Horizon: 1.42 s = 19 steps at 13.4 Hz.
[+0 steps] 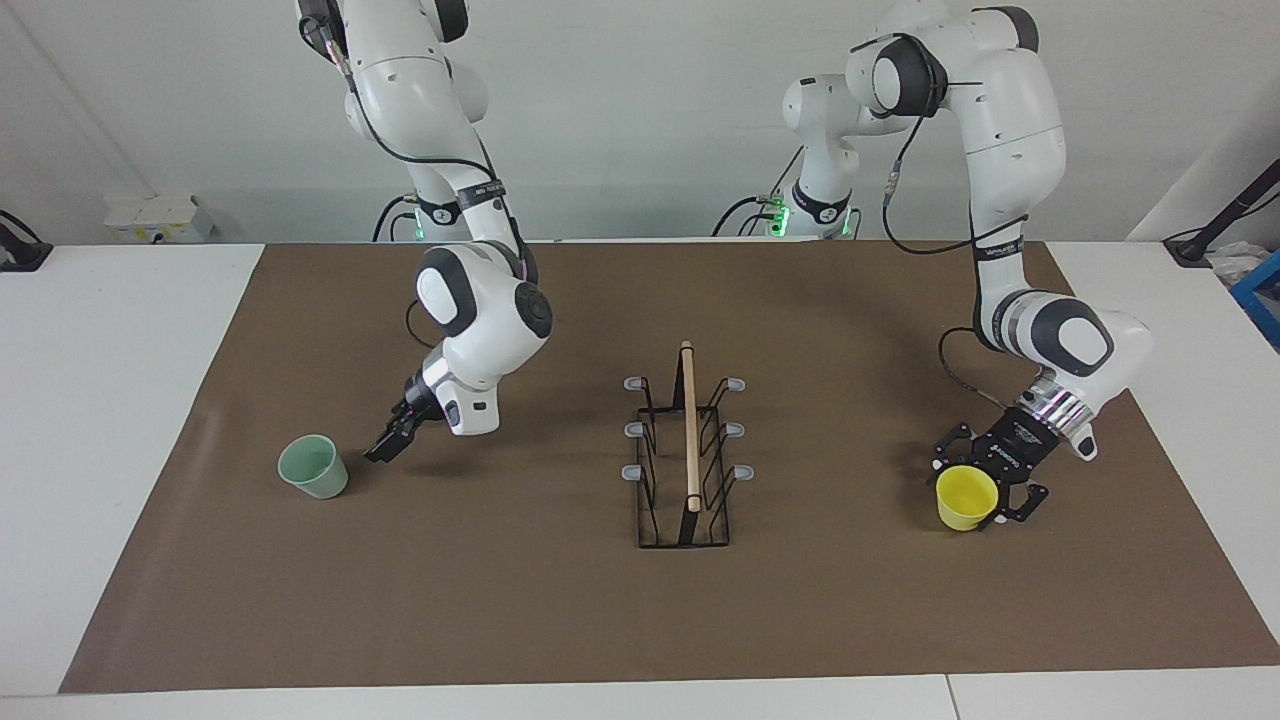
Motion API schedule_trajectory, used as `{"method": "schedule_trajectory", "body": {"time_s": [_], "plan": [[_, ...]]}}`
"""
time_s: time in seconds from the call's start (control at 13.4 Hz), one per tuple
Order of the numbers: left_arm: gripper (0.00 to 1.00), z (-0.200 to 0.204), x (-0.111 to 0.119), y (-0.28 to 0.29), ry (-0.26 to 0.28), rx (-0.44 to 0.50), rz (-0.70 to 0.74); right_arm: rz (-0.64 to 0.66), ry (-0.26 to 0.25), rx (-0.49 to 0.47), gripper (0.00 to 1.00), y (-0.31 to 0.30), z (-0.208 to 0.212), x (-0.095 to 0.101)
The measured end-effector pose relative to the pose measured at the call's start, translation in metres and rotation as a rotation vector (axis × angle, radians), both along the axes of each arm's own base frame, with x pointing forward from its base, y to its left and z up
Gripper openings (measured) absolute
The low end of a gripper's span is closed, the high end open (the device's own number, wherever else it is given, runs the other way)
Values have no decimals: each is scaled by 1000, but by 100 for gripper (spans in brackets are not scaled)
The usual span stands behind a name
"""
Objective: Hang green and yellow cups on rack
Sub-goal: 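Grasp and lift the yellow cup with the left gripper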
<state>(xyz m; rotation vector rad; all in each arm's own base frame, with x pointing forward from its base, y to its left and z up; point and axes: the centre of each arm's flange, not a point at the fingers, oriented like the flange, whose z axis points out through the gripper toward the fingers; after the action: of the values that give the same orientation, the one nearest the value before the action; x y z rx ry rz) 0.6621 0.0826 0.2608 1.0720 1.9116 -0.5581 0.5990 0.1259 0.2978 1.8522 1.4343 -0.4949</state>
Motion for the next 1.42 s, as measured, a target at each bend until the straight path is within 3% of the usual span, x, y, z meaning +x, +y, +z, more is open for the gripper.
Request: {"method": "schedule_trajectory", "body": {"time_s": [0.07,0.67,1.12,1.42], "plan": [[71,2,0,-1,-17,9,-11,16,8,-17,100,2,-7,0],[71,48,9,3,-127,84,-12,105,63,-171,100,-13,-43,-7],[71,136,24,-9,-232,354,-237,190,47,-231,100,-32,-46,-1],[71,189,24,-36,-241,551,-335,225,66,-249,100,-30,-61,-2]]}}
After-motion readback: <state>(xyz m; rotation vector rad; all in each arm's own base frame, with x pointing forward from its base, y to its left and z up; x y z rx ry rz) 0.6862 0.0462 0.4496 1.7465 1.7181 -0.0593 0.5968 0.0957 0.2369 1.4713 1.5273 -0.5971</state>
